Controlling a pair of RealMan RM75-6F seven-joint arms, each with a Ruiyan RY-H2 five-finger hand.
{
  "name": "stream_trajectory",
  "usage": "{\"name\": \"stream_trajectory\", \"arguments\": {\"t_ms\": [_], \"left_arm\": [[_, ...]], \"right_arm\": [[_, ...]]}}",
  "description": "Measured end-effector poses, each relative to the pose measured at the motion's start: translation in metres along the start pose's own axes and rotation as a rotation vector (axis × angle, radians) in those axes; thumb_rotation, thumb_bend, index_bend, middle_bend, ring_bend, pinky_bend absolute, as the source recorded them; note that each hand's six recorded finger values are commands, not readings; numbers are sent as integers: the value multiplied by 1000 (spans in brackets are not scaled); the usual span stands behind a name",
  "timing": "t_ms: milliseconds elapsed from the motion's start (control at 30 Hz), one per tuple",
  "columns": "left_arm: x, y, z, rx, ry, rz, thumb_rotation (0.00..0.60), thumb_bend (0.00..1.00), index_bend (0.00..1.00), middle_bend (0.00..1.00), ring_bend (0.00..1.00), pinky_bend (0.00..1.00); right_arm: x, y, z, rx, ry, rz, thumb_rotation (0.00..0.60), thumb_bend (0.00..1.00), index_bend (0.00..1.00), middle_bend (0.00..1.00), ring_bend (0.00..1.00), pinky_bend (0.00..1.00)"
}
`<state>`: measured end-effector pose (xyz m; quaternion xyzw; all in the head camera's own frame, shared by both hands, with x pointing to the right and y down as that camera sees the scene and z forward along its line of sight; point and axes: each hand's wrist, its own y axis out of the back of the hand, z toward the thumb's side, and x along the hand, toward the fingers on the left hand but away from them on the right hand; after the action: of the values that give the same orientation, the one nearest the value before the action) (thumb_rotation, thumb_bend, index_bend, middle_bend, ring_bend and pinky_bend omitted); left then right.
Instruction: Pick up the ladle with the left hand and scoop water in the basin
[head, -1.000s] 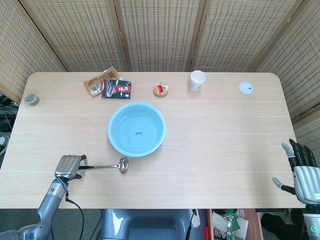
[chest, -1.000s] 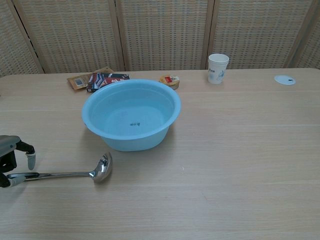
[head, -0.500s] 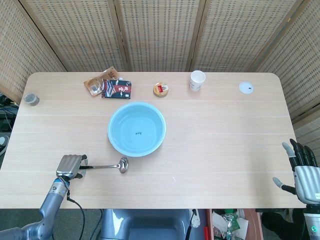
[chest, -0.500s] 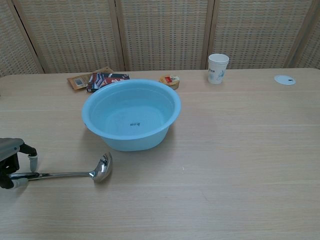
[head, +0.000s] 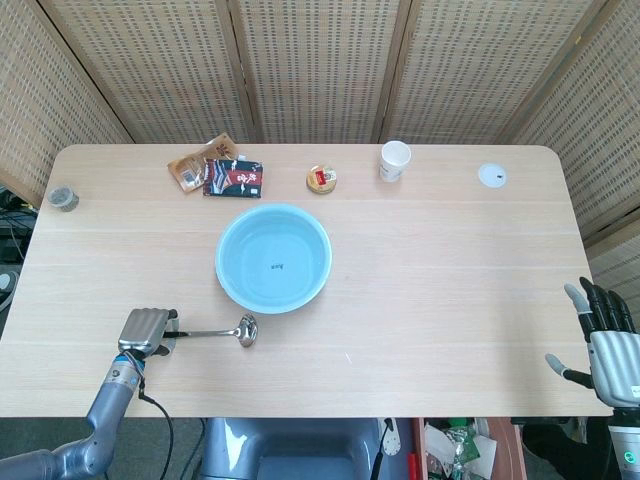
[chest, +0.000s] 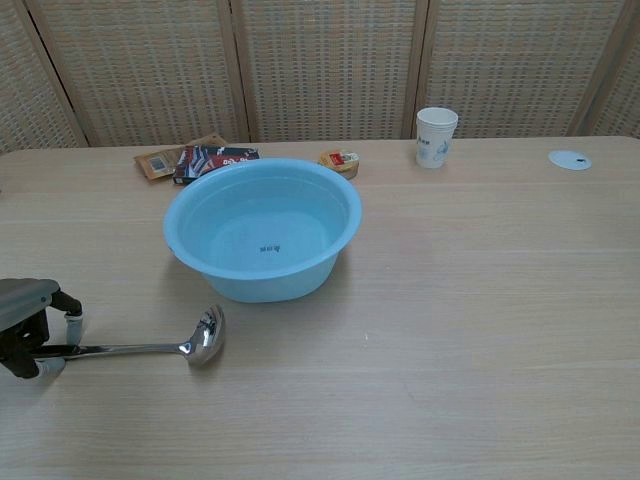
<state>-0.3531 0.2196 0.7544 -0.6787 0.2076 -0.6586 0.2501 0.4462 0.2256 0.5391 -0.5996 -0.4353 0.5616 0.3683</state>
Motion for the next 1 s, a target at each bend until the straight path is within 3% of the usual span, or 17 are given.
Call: {"name": "stream_trajectory", "arguments": {"t_ms": [67,300,467,733,1000], "left_arm": [[0,-1,0,2,2,-4,600,373,508,1000,997,1000],[1,0,1,8,5,0,600,374,755,1000,997,1000],[-5,17,4,17,-14,63,600,376,861,1000,997,1000],[-32,56,8,54,-97,183,600,380,873,1000,997,1000],[-48,69,8,46,-140,209,600,398,878,1000,997,1000]], "right_arm": [[0,0,0,-1,0,1,600,0,0,0,0,0],[0,0,-1,-2,0,2,600,0,0,0,0,0],[0,-1,0,-2,2,3,600,0,0,0,0,0],[0,-1,1,0,2,5,600,0,0,0,0,0],[0,-3,2,5,3,7,600,0,0,0,0,0]]}}
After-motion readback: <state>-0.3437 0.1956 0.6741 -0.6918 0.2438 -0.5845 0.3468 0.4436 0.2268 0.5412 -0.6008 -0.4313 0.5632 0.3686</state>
